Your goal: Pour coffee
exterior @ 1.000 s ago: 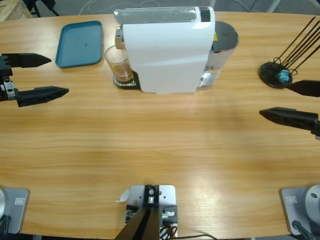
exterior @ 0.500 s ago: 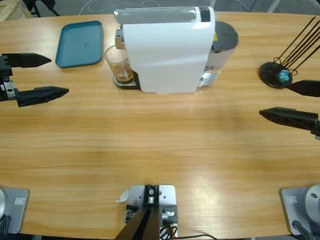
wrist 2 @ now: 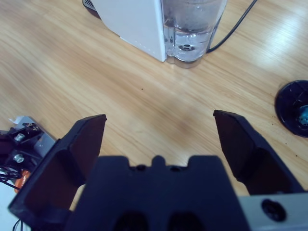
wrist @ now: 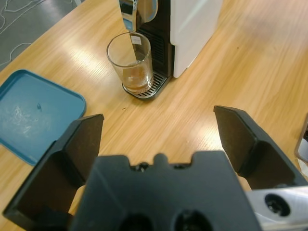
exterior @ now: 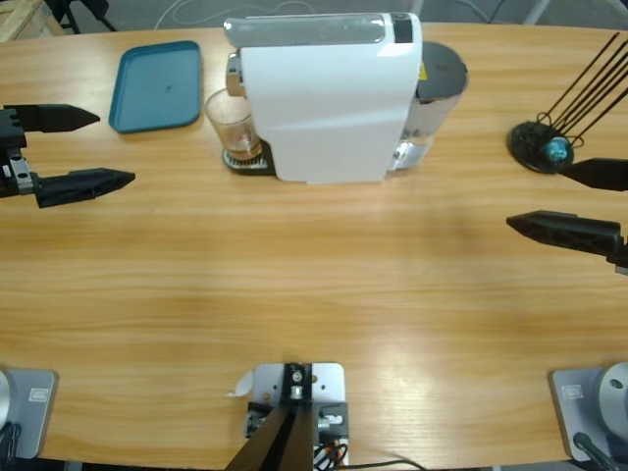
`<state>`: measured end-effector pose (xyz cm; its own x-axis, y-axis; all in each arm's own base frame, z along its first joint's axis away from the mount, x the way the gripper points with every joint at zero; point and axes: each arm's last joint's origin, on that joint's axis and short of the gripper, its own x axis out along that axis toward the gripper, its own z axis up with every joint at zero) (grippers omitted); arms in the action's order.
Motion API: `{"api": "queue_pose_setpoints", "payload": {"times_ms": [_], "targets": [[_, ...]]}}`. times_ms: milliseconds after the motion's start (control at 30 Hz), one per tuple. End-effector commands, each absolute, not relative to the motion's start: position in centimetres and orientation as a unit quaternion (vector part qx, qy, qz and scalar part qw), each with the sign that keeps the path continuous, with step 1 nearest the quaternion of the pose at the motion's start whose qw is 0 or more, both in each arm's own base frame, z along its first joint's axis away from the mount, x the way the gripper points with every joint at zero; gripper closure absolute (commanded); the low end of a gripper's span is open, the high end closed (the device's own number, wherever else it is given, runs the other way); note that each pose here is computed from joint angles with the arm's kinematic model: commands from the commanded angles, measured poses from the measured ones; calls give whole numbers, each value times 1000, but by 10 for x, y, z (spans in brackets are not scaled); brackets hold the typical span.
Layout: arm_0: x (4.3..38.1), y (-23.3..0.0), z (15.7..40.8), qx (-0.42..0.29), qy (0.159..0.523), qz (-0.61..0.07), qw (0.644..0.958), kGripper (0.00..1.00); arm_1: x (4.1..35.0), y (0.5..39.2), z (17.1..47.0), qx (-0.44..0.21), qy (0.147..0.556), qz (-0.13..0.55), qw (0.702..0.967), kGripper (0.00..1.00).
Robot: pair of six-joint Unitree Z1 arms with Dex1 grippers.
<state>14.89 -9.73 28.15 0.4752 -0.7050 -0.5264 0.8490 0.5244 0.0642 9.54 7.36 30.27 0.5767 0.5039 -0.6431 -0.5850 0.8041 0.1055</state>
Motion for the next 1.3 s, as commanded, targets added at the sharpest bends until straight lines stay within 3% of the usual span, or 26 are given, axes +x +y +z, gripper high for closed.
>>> {"api": "queue_pose_setpoints", "payload": {"times_ms": [33,200,400,600,833,1300], "targets": [[166,-103,279,166,222,-486,829,15,104,81,289,-63,378,303,873,0],[182,-107,267,177,240,-497,815,13,105,82,288,-64,381,302,872,4],[257,-97,263,180,211,-548,789,0,105,82,288,-63,382,301,871,3],[313,-118,251,181,205,-605,748,0,108,85,286,-65,389,299,869,4],[315,-140,229,172,206,-649,712,0,111,86,286,-66,393,298,867,4],[336,-149,212,170,210,-656,705,0,114,89,285,-65,401,297,864,0]]}}
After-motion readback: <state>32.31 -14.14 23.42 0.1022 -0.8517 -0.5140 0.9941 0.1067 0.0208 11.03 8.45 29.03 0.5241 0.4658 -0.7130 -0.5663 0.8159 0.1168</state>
